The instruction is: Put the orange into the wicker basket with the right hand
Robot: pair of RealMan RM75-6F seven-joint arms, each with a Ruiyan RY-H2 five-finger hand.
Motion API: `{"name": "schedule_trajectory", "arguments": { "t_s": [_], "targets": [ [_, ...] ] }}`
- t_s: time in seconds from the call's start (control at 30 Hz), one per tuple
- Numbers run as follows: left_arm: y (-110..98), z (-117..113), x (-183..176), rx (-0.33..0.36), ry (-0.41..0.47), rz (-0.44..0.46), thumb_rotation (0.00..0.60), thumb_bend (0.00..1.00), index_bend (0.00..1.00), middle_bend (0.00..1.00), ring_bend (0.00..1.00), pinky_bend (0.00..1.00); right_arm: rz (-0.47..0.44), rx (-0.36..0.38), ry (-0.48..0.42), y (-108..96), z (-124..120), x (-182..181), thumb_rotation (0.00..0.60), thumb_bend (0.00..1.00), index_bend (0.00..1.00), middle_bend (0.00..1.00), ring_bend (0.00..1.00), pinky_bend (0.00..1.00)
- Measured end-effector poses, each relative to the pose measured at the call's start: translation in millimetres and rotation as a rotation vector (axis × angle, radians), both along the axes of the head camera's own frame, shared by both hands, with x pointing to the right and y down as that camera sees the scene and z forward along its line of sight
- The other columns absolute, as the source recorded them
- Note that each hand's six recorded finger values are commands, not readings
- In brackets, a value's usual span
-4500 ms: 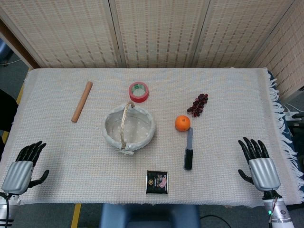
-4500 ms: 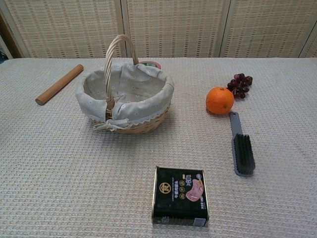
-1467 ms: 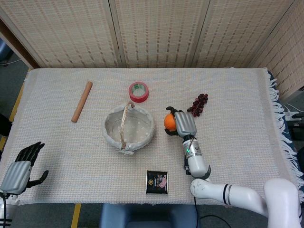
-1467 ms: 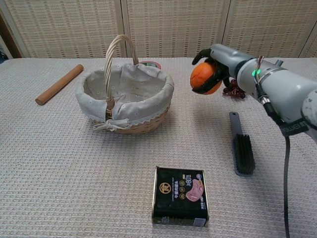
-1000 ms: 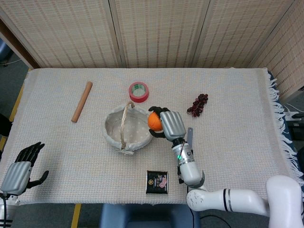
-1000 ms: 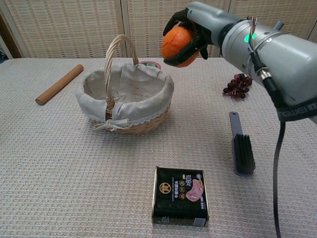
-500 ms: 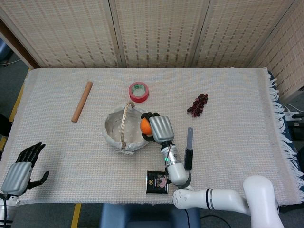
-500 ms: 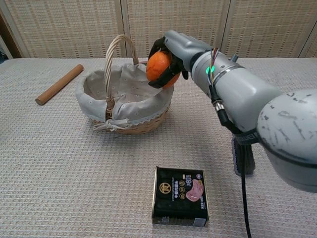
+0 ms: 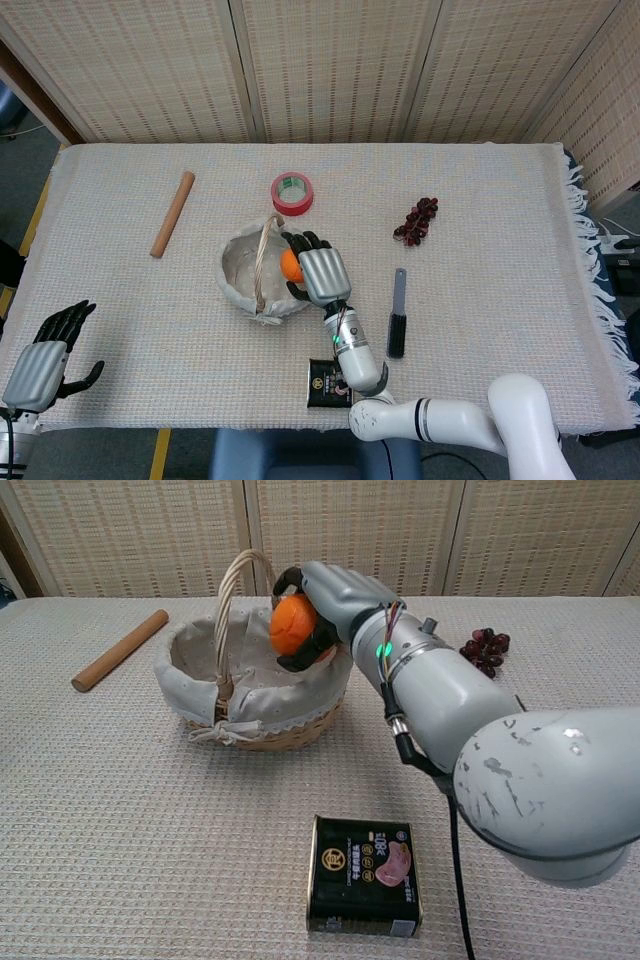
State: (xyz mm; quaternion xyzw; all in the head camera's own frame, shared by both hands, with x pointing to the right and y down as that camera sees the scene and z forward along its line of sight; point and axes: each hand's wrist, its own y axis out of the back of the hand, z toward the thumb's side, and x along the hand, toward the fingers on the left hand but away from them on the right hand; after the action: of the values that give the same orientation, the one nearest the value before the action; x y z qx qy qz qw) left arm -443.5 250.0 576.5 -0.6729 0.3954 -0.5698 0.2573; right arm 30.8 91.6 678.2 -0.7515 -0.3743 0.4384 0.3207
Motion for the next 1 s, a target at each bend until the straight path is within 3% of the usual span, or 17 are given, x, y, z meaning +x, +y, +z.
{"name": "schedule_trajectory", "arguments": {
  "t_s": [0.37, 0.6, 0.83, 1.0],
  "targets": [
    [0, 0, 0, 0.0, -0.005, 0.002, 0.6, 0.35, 0.0, 0.0, 0.0, 0.06, 0.009, 0.029, -0.015, -6, -15, 7, 0.6, 0.11, 0.0, 0.0, 0.0, 0.04],
    [1, 0, -1, -0.002, -0.011, 0.007, 0.6, 0.35, 0.0, 0.0, 0.0, 0.06, -0.013, 0.057, 0.008, -4, -38, 38, 0.6, 0.11, 0.0, 0.0, 0.0, 0.04],
    [1, 1, 0, -0.003, -0.024, 0.017, 0.6, 0.35, 0.0, 0.0, 0.0, 0.06, -0.032, 0.089, 0.112, 10, -61, 102, 0.6, 0.11, 0.0, 0.0, 0.0, 0.03],
    [1, 0, 1, 0.006, -0.037, 0.027, 0.6, 0.35, 0.0, 0.0, 0.0, 0.06, -0.037, 0.082, 0.282, 45, -79, 198, 0.6, 0.11, 0.0, 0.0, 0.0, 0.02]
  ]
}}
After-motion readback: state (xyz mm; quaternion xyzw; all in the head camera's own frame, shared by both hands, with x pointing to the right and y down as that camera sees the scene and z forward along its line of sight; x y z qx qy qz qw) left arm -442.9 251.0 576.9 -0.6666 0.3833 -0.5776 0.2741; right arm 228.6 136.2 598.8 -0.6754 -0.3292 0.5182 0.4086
